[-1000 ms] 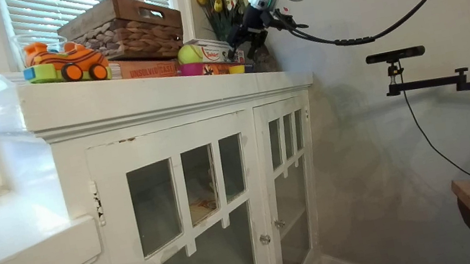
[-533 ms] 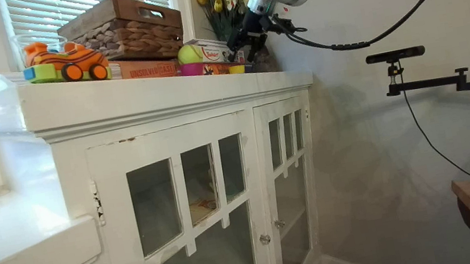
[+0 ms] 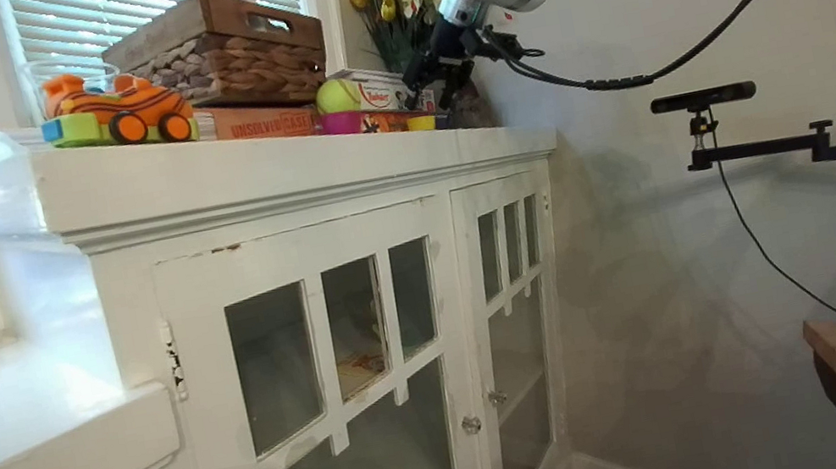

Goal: Put the tennis ball inside the brown cup then move the yellow cup to the left

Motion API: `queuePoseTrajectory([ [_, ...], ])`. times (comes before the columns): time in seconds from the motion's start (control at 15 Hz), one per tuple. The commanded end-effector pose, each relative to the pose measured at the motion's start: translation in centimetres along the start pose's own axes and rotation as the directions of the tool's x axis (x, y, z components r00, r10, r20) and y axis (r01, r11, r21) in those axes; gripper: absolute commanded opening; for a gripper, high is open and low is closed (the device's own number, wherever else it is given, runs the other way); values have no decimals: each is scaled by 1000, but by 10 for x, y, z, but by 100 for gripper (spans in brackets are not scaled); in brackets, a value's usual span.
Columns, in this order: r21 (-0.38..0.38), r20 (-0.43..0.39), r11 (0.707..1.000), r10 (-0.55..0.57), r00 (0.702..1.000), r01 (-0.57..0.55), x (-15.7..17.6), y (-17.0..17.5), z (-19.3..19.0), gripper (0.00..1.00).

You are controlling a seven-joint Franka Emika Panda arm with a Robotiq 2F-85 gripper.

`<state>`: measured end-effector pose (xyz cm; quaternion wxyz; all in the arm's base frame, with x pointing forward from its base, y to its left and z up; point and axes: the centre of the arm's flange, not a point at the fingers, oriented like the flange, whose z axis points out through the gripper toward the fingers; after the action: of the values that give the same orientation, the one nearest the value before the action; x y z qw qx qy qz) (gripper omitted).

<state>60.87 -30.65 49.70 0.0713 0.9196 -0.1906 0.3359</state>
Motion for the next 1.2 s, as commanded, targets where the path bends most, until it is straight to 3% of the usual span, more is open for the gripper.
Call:
queuePoseTrajectory([
  [0.0,-7,0,1000,-13,1000,13,6,-1,10,100],
  [0.47,1,12,1000,-22,1000,22,2,-8,15,100],
  [0.73,-1,9,1000,-27,1000,27,4,-9,14,60],
  [1.13,-2,5,1000,-31,1000,31,6,-9,12,19],
])
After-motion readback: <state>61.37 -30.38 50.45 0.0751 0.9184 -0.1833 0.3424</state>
